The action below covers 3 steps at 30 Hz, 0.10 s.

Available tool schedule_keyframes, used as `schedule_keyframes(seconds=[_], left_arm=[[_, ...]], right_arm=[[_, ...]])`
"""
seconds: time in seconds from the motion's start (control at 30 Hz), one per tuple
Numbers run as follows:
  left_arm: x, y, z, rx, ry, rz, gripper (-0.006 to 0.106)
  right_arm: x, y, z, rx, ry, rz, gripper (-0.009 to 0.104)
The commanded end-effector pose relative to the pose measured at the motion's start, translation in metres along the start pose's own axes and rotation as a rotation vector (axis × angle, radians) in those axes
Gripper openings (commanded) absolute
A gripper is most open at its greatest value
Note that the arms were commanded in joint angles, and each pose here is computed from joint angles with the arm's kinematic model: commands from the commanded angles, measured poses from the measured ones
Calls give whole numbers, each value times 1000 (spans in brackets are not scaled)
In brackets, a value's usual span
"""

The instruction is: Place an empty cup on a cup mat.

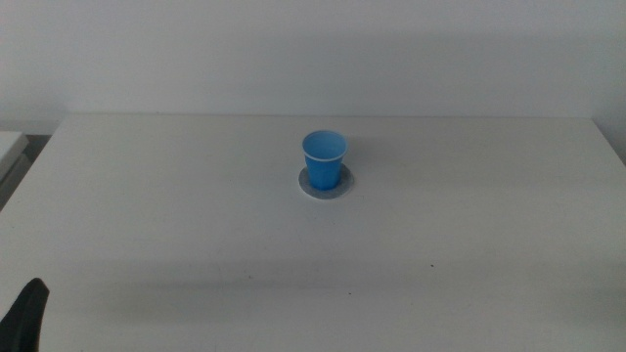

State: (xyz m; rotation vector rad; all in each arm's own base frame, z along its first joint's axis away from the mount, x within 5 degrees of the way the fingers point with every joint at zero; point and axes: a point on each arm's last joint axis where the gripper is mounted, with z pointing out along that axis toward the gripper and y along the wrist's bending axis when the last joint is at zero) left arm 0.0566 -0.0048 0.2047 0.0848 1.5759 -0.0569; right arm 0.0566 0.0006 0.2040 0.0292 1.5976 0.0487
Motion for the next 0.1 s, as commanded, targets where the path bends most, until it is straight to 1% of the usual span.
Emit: schedule_keyframes(seconds=[0.0, 0.07], left_arm=[[-1, 0, 0, 4, -9, -7, 94], [-1, 0, 0, 4, -9, -7, 94]], right_arm=[[0, 0, 0, 7, -9, -5, 87], [0, 0, 0, 7, -9, -5, 87]])
